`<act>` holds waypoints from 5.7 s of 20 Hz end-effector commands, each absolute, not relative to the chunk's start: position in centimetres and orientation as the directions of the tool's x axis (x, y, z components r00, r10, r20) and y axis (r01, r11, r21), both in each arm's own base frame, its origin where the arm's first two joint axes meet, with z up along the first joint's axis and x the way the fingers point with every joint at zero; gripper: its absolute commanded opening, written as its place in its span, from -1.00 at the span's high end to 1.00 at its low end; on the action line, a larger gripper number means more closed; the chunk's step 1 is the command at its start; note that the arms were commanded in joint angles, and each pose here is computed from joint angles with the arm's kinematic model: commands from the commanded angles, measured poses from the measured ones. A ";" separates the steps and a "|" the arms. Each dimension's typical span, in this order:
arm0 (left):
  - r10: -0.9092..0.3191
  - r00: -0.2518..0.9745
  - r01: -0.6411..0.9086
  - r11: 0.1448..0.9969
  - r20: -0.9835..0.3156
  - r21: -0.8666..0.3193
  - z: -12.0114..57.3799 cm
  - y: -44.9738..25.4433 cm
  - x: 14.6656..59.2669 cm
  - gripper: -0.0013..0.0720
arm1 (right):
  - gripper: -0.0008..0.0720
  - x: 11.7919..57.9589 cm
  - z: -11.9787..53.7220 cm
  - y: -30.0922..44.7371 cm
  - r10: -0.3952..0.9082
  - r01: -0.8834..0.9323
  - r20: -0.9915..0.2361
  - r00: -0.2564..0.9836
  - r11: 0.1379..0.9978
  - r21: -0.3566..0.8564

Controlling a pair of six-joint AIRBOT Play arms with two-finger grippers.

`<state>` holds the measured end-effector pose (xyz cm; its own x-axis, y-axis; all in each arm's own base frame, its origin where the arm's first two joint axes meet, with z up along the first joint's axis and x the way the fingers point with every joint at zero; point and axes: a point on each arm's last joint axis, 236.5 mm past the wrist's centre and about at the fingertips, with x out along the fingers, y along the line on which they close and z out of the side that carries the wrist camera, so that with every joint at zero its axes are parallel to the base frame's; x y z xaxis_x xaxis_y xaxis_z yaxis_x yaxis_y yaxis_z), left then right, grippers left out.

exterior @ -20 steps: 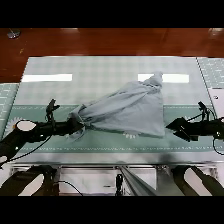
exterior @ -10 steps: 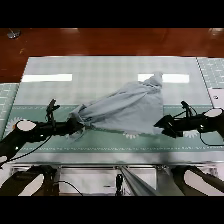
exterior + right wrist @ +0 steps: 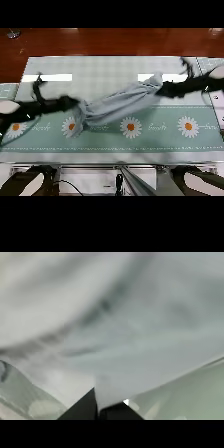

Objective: Fold the shirts.

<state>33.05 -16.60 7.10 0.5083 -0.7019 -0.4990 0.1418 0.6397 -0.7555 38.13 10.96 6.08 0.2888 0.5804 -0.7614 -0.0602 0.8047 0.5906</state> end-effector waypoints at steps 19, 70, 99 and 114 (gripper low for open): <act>0.124 0.989 -0.123 0.992 -0.076 0.027 47.0 1.5 16.4 0.91 | 0.92 14.3 46.0 1.9 -0.010 0.018 -0.237 0.971 0.999 0.032; -0.254 -0.066 -0.067 0.966 -0.965 -0.250 -6.7 -3.9 38.8 -0.96 | -0.74 40.9 -6.1 1.0 0.470 0.163 -0.882 0.029 0.869 0.468; -0.670 0.032 -0.330 0.693 -0.741 -0.641 -9.5 -9.9 20.0 0.91 | -0.74 19.2 -6.5 -2.8 0.455 0.576 -0.888 0.068 0.709 0.408; -0.684 0.085 -0.298 0.677 -0.725 -0.673 -8.2 -10.0 22.0 0.91 | 0.07 22.9 -10.6 6.2 0.553 0.449 -0.833 0.026 0.738 0.504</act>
